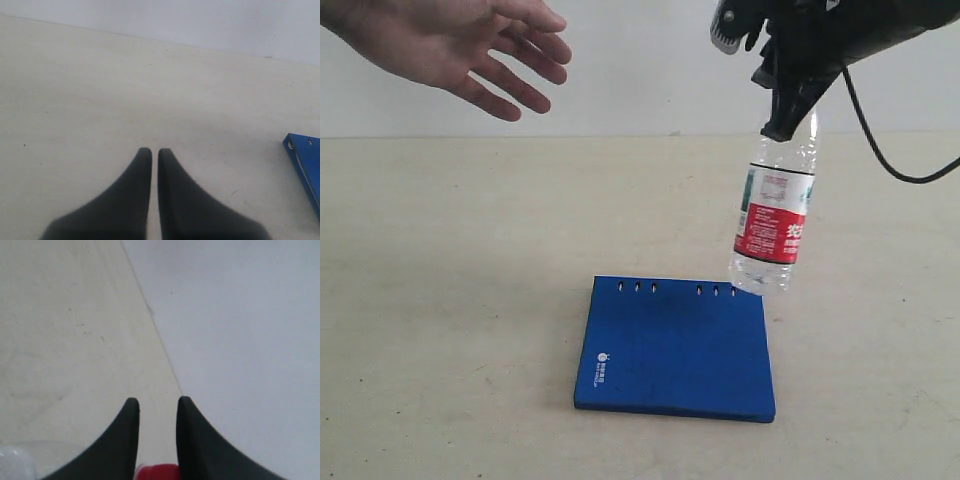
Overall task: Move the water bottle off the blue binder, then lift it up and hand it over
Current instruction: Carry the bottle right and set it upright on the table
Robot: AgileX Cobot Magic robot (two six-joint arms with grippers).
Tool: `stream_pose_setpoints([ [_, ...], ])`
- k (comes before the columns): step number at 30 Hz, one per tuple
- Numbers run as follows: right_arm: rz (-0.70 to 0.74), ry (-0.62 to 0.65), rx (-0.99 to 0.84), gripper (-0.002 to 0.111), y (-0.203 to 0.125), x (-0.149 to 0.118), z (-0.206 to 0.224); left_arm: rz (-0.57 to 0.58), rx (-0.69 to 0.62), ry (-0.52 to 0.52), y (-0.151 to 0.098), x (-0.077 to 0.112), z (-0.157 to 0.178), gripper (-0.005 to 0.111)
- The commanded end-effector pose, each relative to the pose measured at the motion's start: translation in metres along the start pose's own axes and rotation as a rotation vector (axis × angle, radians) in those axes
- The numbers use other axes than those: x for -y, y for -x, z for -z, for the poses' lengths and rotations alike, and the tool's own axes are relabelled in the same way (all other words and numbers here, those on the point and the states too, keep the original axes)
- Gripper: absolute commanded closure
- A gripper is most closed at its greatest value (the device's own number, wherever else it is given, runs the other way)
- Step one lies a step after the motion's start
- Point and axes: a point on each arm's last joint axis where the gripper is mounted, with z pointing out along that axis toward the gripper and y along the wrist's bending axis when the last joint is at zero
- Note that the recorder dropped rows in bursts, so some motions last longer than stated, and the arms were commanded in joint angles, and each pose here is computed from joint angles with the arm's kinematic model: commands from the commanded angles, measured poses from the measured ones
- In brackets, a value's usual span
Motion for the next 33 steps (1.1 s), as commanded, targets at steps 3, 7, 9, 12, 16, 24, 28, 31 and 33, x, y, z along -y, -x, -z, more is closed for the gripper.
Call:
stream_pose_setpoints([
  [3,0.062,-0.081,-0.110,0.108,-0.037,0.027,0.005,0.001,0.011,-0.008,0.001,0.001,0.000,0.102],
  [7,-0.223,-0.205,-0.149,0.108,-0.082,0.057,0.012,0.001,0.011,-0.008,0.001,0.001,0.000,0.102],
  [9,-0.385,-0.252,-0.134,0.108,-0.092,0.064,0.014,0.001,0.011,-0.008,0.001,0.001,0.000,0.102],
  [12,-0.362,-0.273,-0.144,0.108,-0.100,0.069,0.016,0.001,0.011,-0.008,0.001,0.001,0.000,0.102],
  [16,-0.047,-0.249,-0.187,0.108,-0.100,0.069,0.016,0.001,0.011,-0.008,0.001,0.001,0.000,0.102],
  [24,0.061,-0.212,-0.207,0.108,-0.103,0.065,0.007,0.001,0.011,-0.008,0.001,0.001,0.000,0.102],
  [28,-0.177,-0.232,-0.165,0.108,-0.102,0.065,0.006,0.001,0.011,-0.008,0.001,0.001,0.000,0.102],
  [31,-0.285,-0.280,-0.108,0.108,-0.099,0.069,0.006,0.001,0.011,-0.008,0.001,0.001,0.000,0.102],
  [33,-0.365,-0.332,-0.044,0.108,-0.095,0.074,0.007,0.001,0.011,-0.008,0.001,0.001,0.000,0.102],
])
